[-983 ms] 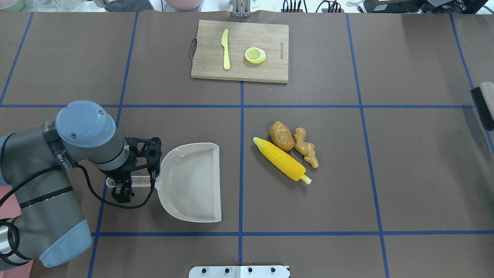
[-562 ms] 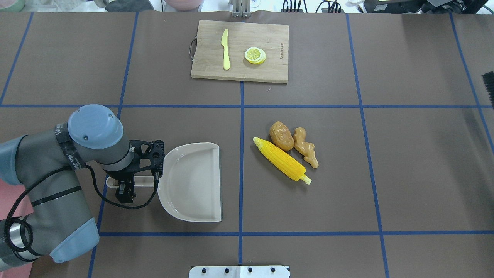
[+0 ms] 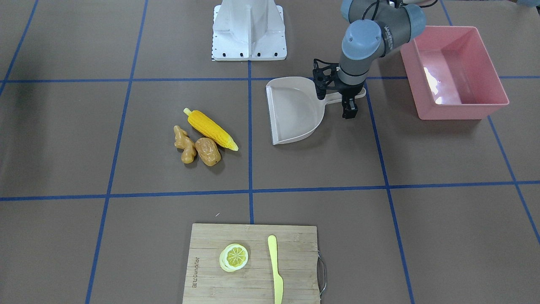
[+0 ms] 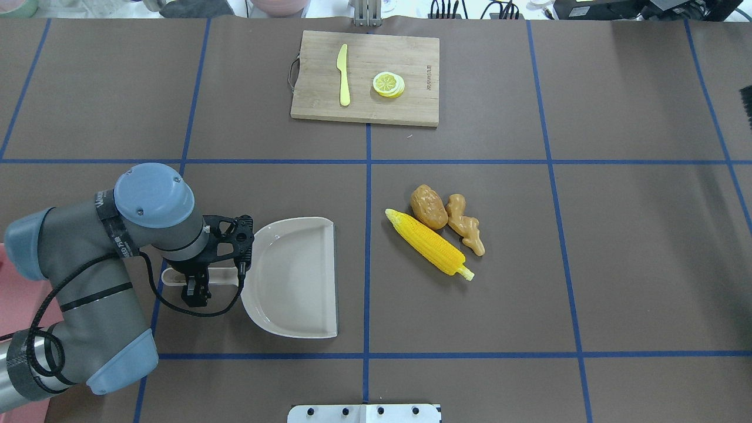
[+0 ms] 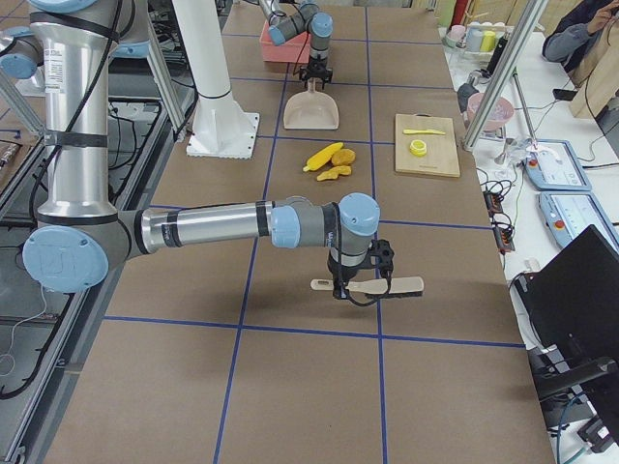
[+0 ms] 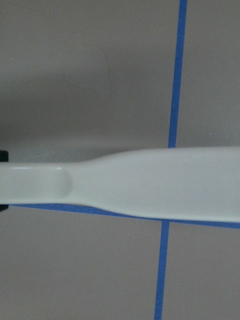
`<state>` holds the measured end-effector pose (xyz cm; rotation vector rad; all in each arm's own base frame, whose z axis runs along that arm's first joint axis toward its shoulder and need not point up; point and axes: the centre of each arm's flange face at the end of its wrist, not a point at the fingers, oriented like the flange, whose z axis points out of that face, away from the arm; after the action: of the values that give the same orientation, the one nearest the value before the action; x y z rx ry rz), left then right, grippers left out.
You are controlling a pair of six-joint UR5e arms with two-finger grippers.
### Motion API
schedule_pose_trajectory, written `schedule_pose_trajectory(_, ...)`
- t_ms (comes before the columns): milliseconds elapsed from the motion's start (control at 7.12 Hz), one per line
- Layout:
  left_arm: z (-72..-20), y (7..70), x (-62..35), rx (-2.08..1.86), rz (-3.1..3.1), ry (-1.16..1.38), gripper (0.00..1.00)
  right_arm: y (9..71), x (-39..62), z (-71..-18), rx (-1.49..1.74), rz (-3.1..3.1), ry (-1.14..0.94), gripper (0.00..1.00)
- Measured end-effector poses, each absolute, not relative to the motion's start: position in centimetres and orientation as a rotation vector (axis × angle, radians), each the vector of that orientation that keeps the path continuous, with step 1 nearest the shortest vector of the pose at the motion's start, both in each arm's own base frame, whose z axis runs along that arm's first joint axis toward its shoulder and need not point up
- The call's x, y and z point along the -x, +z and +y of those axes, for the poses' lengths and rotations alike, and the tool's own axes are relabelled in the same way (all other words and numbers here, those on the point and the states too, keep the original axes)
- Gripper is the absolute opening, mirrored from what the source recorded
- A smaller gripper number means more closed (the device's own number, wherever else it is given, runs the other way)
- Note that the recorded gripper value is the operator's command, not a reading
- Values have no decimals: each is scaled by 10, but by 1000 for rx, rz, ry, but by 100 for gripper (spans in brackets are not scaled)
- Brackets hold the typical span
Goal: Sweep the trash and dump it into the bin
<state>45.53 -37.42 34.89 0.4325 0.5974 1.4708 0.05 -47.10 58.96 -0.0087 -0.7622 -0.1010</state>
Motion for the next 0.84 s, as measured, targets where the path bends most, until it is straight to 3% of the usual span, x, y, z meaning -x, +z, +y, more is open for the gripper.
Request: schedule_pose_trajectory(843,-383,316,-430,-446,585,1458,0,570,14,-470,18,-735,-135,0)
